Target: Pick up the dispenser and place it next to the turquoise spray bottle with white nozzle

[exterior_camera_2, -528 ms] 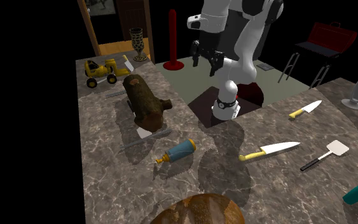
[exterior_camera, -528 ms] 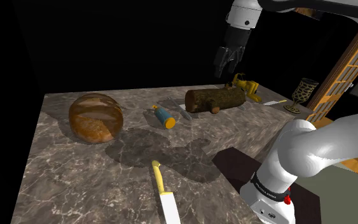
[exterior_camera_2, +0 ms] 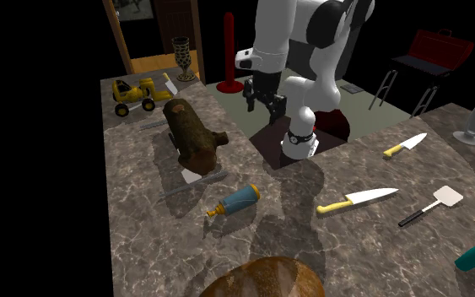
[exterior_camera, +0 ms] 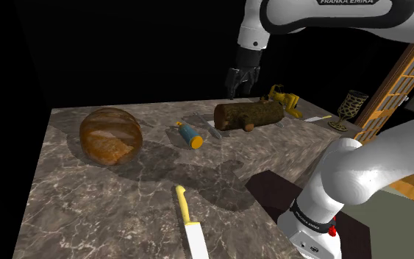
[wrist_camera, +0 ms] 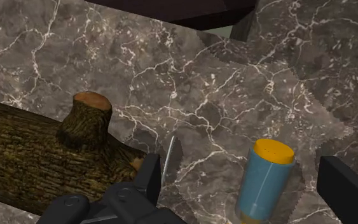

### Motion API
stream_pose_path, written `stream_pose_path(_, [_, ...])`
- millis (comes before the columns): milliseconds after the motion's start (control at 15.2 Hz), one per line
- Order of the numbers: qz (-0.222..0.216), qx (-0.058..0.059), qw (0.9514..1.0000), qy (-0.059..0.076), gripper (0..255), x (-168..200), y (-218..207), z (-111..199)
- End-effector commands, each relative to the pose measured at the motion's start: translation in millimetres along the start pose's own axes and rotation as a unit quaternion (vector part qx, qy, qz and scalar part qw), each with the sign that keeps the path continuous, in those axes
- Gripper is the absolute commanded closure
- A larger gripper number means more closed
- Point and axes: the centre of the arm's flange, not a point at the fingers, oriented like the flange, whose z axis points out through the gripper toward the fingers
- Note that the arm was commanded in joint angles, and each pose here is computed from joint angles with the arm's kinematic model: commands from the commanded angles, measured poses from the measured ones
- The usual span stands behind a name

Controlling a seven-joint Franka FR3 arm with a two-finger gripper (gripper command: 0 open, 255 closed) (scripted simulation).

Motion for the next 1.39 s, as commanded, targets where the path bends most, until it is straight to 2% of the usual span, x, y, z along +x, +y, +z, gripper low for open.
stream_pose_path(0, [0.002,0.003,1.0,-0.005,0,17.5,-6.4,19.2])
stream_pose_path(1122, [0.02,0.024,0.9982,-0.052,0,169.3,-63.8,185.4])
stream_pose_path(1320, [0.021,0.025,0.998,-0.054,0,174.0,-66.7,202.8])
